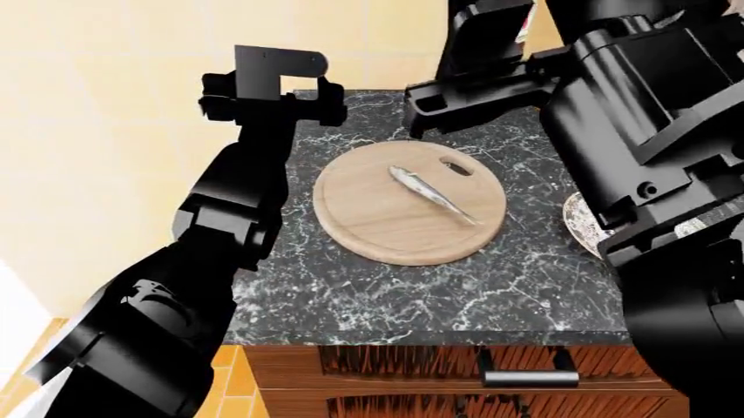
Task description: Pick the fish from the plate and place it on the cutting board. Then pick the condiment bottle from the cabinet and place it next to the cutting board.
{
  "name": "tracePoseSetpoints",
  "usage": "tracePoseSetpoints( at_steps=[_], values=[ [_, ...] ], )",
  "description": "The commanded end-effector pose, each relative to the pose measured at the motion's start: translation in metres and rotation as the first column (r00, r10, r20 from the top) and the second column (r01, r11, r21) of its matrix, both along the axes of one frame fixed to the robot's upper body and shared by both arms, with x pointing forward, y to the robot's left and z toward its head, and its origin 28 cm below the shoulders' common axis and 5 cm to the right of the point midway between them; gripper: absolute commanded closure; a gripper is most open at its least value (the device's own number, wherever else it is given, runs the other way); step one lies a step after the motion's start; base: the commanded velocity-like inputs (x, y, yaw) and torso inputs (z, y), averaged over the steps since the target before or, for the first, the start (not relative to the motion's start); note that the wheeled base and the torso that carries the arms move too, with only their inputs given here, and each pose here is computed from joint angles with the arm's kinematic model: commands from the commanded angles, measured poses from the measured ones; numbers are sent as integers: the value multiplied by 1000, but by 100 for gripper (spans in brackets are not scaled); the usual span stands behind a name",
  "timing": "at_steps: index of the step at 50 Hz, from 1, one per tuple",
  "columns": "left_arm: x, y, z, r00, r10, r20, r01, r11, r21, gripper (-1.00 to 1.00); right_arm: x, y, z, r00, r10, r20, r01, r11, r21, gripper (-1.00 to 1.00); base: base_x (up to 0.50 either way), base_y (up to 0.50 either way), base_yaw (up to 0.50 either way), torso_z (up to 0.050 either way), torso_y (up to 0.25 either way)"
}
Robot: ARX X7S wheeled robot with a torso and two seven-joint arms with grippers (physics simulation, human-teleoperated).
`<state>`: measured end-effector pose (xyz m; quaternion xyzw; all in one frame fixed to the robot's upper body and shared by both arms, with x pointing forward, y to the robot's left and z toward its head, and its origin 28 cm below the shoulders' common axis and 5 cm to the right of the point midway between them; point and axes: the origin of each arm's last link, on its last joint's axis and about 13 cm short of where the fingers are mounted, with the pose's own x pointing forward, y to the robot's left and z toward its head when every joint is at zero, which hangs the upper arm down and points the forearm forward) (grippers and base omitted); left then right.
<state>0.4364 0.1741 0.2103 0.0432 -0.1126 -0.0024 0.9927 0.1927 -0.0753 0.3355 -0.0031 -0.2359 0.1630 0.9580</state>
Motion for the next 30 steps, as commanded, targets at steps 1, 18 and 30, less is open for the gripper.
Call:
tracePoseSetpoints(
  at_steps=[1, 18, 30],
  values=[
    [0, 0, 0, 1000, -1, 2, 1, 1000, 1, -100, 5, -5, -37, 1000, 7, -11, -7, 1000, 1, 100, 0, 0, 0, 0, 0],
    [0, 0, 0, 1000, 0, 4, 0, 1000, 11, -100, -1, -26, -80, 996, -42, -74, 46, 998, 42, 100, 0, 0, 0, 0, 0],
    [0, -1, 0, 1000, 1, 5, -1, 1000, 16, -100, -6, -36, -108, 990, -67, -125, 74, 996, 52, 100, 0, 0, 0, 0, 0]
  ],
)
